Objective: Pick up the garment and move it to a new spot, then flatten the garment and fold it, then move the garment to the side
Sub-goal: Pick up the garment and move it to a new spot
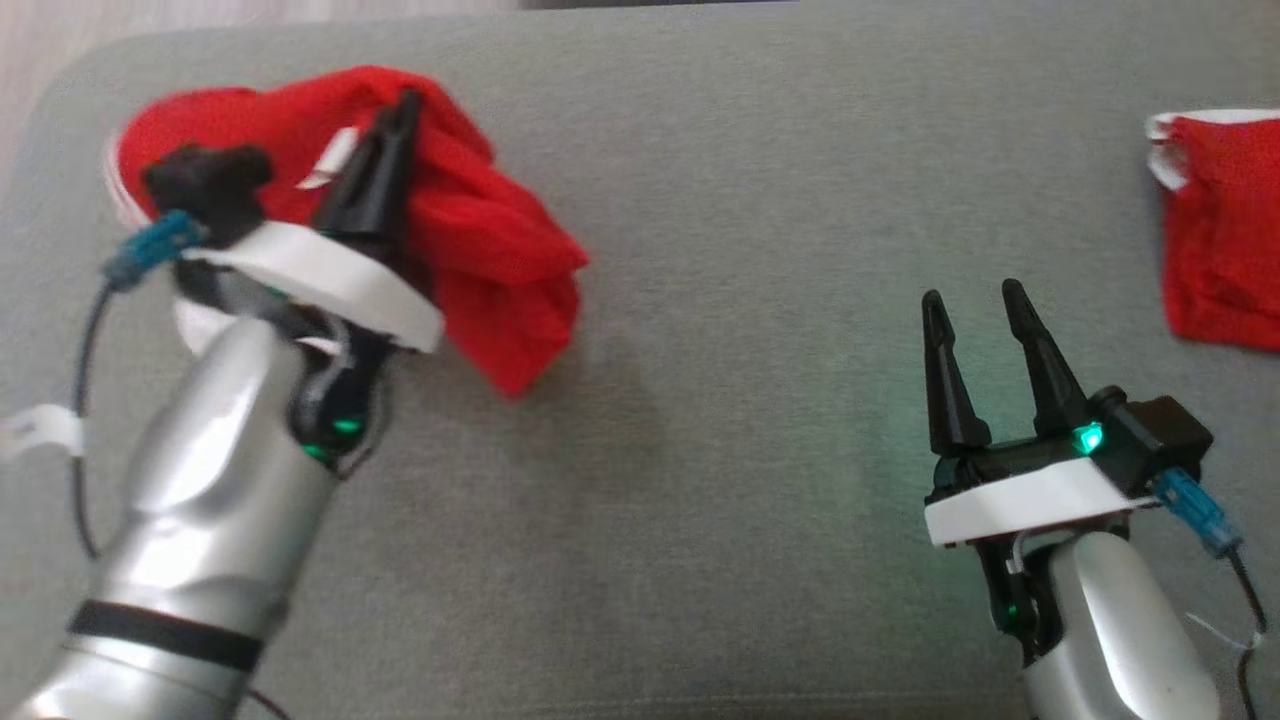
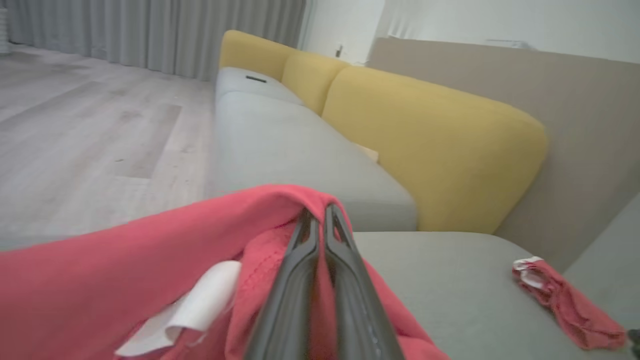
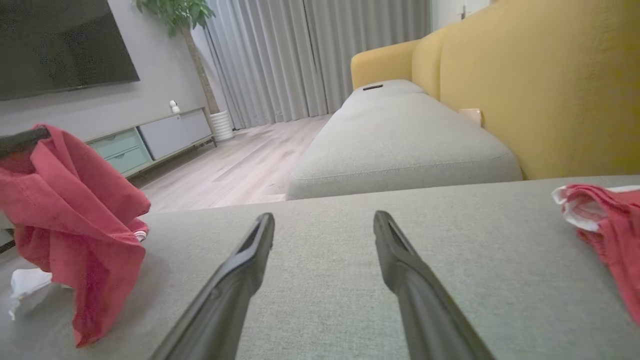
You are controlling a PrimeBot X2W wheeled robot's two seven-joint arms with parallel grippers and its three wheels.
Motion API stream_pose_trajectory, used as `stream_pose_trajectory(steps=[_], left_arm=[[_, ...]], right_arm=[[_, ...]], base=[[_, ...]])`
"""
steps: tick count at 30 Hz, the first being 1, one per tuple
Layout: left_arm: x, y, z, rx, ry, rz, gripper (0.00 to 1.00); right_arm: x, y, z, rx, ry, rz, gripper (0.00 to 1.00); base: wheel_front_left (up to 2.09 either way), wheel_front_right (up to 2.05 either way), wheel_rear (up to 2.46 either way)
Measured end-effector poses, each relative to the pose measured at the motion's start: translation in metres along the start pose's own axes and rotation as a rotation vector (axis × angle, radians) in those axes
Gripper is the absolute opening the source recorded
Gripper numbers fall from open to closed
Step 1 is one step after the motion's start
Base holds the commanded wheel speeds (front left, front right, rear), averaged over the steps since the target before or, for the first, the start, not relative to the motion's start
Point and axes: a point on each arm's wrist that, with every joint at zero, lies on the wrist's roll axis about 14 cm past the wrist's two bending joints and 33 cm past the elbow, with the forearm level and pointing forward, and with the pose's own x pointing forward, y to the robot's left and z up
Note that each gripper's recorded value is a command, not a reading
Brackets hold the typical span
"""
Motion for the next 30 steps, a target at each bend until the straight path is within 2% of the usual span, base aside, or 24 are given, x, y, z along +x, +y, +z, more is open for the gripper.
stream_pose_trajectory(steps=[4, 11, 22, 23, 24, 27, 30], left_arm=[[0.016, -0.051, 0.002, -0.043, -0.037, -0.1, 0.0], [0.035, -0.116, -0.015, -0.098, -0.021, -0.216, 0.0], [0.075, -0.186, -0.026, -0.096, 0.005, -0.376, 0.0], [0.075, -0.191, -0.035, -0.08, 0.033, -0.393, 0.92], [0.073, -0.196, -0.042, -0.072, 0.054, -0.407, 1.0], [0.07, -0.2, -0.06, -0.066, 0.108, -0.418, 1.0], [0.071, -0.19, -0.063, -0.071, 0.119, -0.379, 1.0]], right_arm=[[-0.01, -0.012, 0.005, -0.006, -0.013, -0.039, 1.0], [-0.027, -0.029, 0.005, 0.007, -0.006, -0.098, 1.0], [-0.044, -0.057, 0.011, 0.017, -0.018, -0.192, 1.0], [-0.045, -0.06, 0.012, 0.015, -0.019, -0.199, 1.0], [-0.046, -0.061, 0.011, 0.014, -0.018, -0.205, 1.0], [-0.048, -0.064, 0.011, 0.015, -0.016, -0.216, 1.0], [-0.046, -0.064, 0.012, 0.022, -0.023, -0.215, 1.0]], base=[[0.0, 0.0, 0.0], [0.0, 0.0, 0.0], [0.0, 0.0, 0.0], [0.0, 0.0, 0.0], [0.0, 0.0, 0.0], [0.0, 0.0, 0.0], [0.0, 0.0, 0.0]])
